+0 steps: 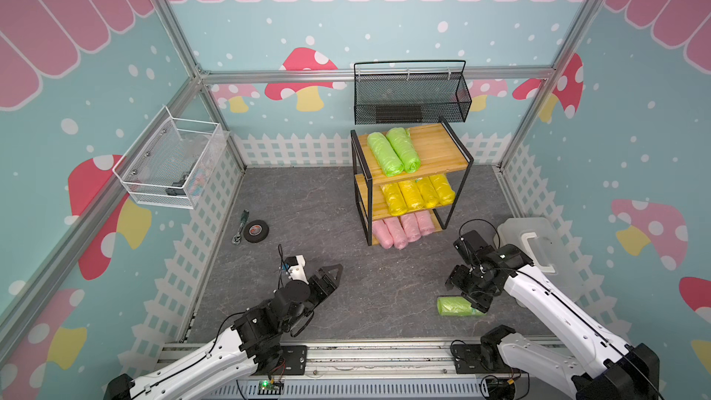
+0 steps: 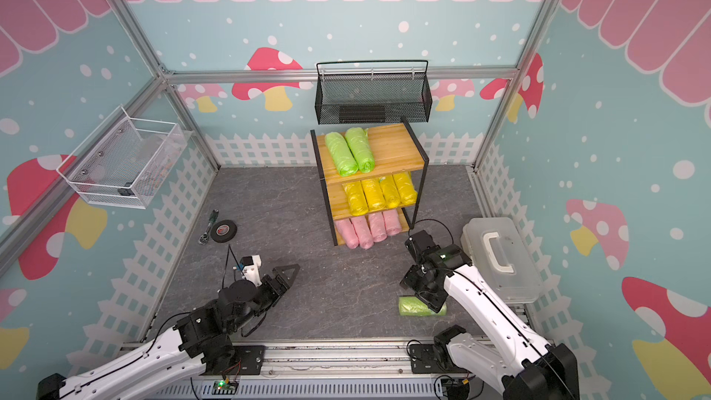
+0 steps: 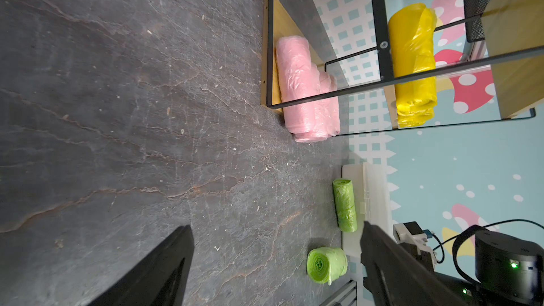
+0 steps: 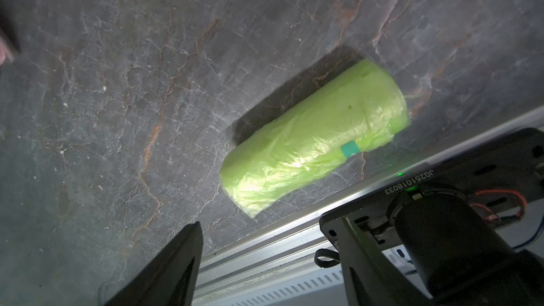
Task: Sort the rolls of trash bags by color and place them on the shelf
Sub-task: Pick up the roll of trash bags from the center of the board.
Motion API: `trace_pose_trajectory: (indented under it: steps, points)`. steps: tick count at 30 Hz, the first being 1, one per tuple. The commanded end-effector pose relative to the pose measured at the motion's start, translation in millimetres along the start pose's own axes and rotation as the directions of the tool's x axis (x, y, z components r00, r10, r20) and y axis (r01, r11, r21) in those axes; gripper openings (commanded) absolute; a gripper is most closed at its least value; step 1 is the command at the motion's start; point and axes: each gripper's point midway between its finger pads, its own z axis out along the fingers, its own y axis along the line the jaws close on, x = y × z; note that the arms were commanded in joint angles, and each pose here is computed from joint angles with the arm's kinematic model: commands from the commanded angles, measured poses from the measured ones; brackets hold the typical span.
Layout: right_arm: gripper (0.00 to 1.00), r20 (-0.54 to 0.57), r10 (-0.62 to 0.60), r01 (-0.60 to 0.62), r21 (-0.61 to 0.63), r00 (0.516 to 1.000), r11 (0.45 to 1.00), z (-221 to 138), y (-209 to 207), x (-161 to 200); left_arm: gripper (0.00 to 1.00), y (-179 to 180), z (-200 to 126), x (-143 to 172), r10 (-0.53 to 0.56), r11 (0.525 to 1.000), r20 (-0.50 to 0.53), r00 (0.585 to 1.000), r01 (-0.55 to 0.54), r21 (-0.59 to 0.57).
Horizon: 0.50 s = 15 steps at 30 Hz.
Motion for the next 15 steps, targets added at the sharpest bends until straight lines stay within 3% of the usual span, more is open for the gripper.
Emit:
trace_pose_trajectory:
  steps: [1,6,15]
  points:
    - [0.74,0.07,0.226,-0.23,0.05,0.972,0.972,3,-14,-3,0.91,-9,-3,5,0.074,0.997,-0.044,0.996,-0.074,0.014]
    - [0.73,0.113,0.28,-0.288,0.063,0.953,0.956,10,-17,-10,0.91,-16,-6,7,0.088,0.995,-0.065,0.994,-0.085,0.049]
    - [0.73,0.074,0.361,-0.367,0.089,0.93,0.926,56,-25,1,0.91,-18,-9,11,0.089,0.994,-0.085,0.992,-0.083,0.069]
